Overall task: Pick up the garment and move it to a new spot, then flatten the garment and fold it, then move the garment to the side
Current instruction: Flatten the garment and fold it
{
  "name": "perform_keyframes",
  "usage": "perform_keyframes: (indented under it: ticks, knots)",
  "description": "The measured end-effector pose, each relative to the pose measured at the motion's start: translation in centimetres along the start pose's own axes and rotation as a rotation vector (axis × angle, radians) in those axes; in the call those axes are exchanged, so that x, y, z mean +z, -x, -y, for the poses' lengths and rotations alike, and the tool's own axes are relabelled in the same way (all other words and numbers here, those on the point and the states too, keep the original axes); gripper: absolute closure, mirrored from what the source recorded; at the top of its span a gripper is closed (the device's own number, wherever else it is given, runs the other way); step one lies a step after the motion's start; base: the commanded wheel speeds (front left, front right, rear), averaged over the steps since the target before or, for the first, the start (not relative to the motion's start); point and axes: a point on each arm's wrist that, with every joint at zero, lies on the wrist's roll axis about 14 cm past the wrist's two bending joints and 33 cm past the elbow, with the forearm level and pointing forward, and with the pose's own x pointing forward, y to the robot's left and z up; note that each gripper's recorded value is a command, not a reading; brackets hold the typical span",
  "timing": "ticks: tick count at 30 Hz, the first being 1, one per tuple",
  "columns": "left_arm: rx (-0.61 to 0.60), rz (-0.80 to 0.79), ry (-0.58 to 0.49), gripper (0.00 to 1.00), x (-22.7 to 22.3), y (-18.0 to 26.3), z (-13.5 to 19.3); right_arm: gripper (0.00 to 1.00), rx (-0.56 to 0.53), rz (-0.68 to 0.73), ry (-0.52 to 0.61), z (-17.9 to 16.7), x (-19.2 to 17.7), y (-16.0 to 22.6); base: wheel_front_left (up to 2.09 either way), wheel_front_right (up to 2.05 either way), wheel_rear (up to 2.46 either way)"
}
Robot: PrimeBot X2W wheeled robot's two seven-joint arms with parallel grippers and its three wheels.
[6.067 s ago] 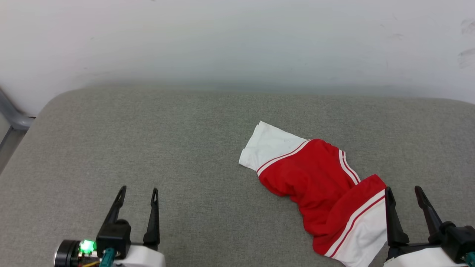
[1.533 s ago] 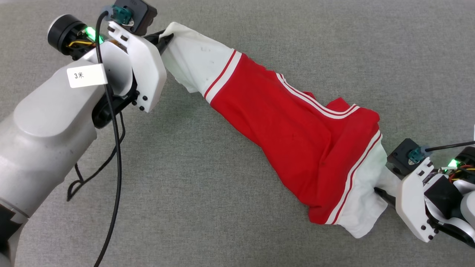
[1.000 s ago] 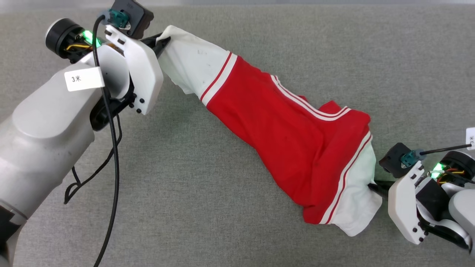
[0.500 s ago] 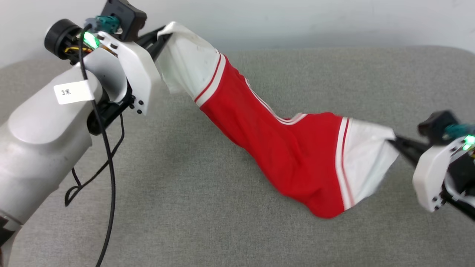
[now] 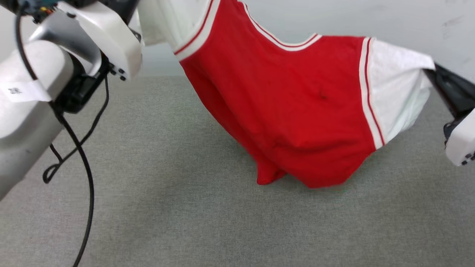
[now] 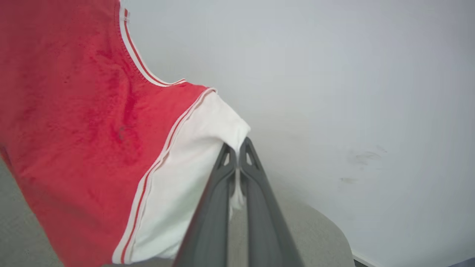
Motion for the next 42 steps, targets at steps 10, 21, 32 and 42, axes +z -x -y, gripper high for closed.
perform_keyframes:
  ticks: [10, 21, 32, 42]
  knots:
    - [0.074, 0.203, -0.074, 1.00, 7.9, 0.4, -2.7, 1.00, -0.077, 0.257, 0.052, 2.0, 9.0, -0.6, 0.00, 0.00, 0.00]
    - [0.105, 0.247, -0.071, 1.00, 8.7, -1.7, -4.8, 1.00, -0.076, 0.350, 0.075, 2.6, 12.7, -4.0, 0.00, 0.00, 0.00]
    - [0.141, 0.210, -0.022, 1.00, 3.6, -7.9, -8.0, 1.00, -0.109, 0.350, 0.112, 5.8, 13.2, -12.7, 0.00, 0.00, 0.00]
    - [0.189, 0.219, 0.029, 1.00, -1.5, -13.7, -10.4, 1.00, -0.145, 0.357, 0.153, 7.9, 12.4, -20.8, 0.00, 0.00, 0.00]
